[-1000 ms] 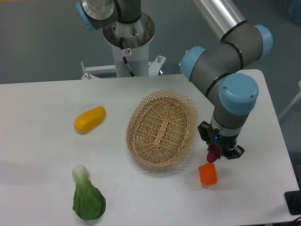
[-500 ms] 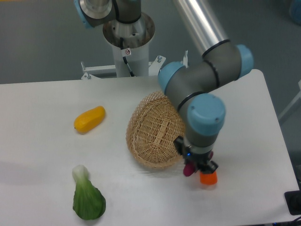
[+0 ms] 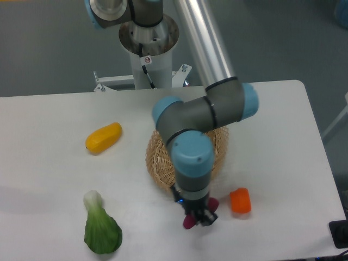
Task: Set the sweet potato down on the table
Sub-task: 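Carry the sweet potato past the basket and lower it beside the bok choy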
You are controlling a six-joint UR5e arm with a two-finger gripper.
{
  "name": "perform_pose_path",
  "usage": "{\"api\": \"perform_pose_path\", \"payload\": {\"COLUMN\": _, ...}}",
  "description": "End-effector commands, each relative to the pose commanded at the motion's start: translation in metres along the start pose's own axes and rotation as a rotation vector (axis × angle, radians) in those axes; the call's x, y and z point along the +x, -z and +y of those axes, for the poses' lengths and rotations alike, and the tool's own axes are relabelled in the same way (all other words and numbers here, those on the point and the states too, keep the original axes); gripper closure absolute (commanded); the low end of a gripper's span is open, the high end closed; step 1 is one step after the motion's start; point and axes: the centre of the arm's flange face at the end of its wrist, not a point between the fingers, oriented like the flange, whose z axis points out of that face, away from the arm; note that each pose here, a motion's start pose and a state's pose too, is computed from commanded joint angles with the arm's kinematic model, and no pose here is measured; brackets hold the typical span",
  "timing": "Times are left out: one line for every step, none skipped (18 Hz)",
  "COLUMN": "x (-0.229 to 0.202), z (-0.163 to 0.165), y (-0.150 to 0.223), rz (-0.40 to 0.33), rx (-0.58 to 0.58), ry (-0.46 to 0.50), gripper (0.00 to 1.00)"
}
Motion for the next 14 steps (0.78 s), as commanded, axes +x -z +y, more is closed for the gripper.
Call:
{"api": "perform_pose_path", "payload": {"x": 0.006, "z": -0.007, "y": -0.005, "rz": 0.008, "rx": -0.001, "ry": -0.006, "gripper": 0.84}}
{"api": "perform_pose_path", "payload": {"x": 0.009, "z": -0.012, "y": -0.006, "rz": 0.01, "rx": -0.001, "ry": -0.014, "gripper": 0.84}}
{"api": "perform_pose_path", "payload": {"x": 0.011, "z": -0.014, "y": -0.007, "rz": 0.011, "rx": -0.001, "ry": -0.015, "gripper": 0.84}}
{"api": "perform_pose_path", "payload": {"x": 0.014, "z": -0.018, "y": -0.007, "rz": 0.014, "rx": 0.001, "ry": -0.023, "gripper": 0.84}}
{"api": "perform_pose_path", "payload": {"x": 0.019, "z": -0.021, "y": -0.01, "rz": 0.021, "rx": -0.001, "ry": -0.029, "gripper": 0.84}}
{"api": "perform_pose_path", "payload": {"x": 0.027, "z": -0.025, "y": -0.014, "rz": 0.032, "rx": -0.005, "ry": -0.036, "gripper": 0.84}}
{"api": "perform_pose_path", "payload": {"x": 0.036, "z": -0.028, "y": -0.02, "rz": 0.045, "rx": -0.011, "ry": -0.041, "gripper": 0.84}}
{"api": "perform_pose_path", "payload": {"x": 0.045, "z": -0.031, "y": -0.025, "rz": 0.058, "rx": -0.016, "ry": -0.048, "gripper": 0.84}}
{"api": "perform_pose_path", "payload": {"x": 0.053, "z": -0.034, "y": -0.03, "rz": 0.07, "rx": -0.021, "ry": -0.054, "gripper": 0.84}}
{"api": "perform_pose_path", "payload": {"x": 0.057, "z": -0.036, "y": -0.031, "rz": 0.076, "rx": -0.023, "ry": -0.058, "gripper": 0.83}}
{"api": "perform_pose_path", "payload": {"x": 0.06, "z": -0.037, "y": -0.032, "rz": 0.079, "rx": -0.024, "ry": -0.061, "gripper": 0.83}}
{"api": "perform_pose_path", "payload": {"x": 0.062, "z": -0.038, "y": -0.033, "rz": 0.08, "rx": -0.024, "ry": -0.064, "gripper": 0.81}}
{"api": "perform_pose_path", "payload": {"x": 0.064, "z": -0.038, "y": -0.035, "rz": 0.084, "rx": -0.026, "ry": -0.065, "gripper": 0.79}}
{"api": "perform_pose_path", "payload": {"x": 0.067, "z": -0.039, "y": -0.036, "rz": 0.089, "rx": -0.028, "ry": -0.068, "gripper": 0.75}}
